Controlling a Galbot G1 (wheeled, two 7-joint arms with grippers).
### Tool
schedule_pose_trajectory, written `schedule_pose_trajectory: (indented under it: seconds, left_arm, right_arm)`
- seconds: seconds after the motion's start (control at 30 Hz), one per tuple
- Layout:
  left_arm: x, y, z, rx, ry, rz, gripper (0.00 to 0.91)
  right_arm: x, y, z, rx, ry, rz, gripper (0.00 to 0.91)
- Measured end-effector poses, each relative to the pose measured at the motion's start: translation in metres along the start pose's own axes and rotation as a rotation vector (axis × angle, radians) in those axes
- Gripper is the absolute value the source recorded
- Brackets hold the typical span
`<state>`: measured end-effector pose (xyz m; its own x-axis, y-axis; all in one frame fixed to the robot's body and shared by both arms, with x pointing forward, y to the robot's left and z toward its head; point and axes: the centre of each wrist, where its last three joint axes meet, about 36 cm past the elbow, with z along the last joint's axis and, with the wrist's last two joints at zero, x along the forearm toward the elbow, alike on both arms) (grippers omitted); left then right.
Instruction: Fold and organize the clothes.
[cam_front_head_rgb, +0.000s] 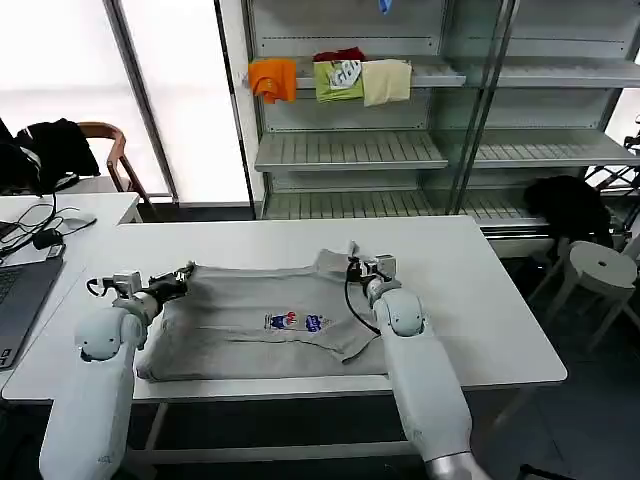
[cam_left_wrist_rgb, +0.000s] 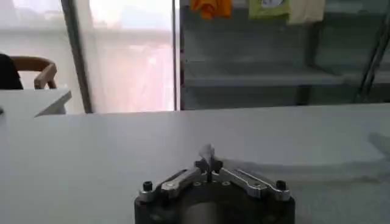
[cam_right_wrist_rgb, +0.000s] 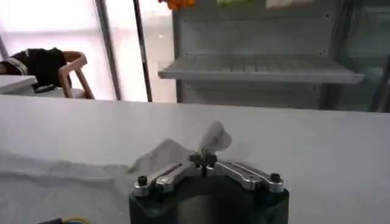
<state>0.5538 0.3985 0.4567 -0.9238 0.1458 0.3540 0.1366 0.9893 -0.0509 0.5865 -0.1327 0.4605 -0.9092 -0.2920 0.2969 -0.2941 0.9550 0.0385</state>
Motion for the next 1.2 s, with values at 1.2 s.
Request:
schedule_pose_trajectory:
  seconds: [1.2]
  left_arm:
    - [0.086, 0.013, 0.053, 0.034, 0.007, 0.111, 0.010]
  right_arm:
    - [0.143, 0.011, 0.058, 0.050, -0.001, 0.045, 0.000]
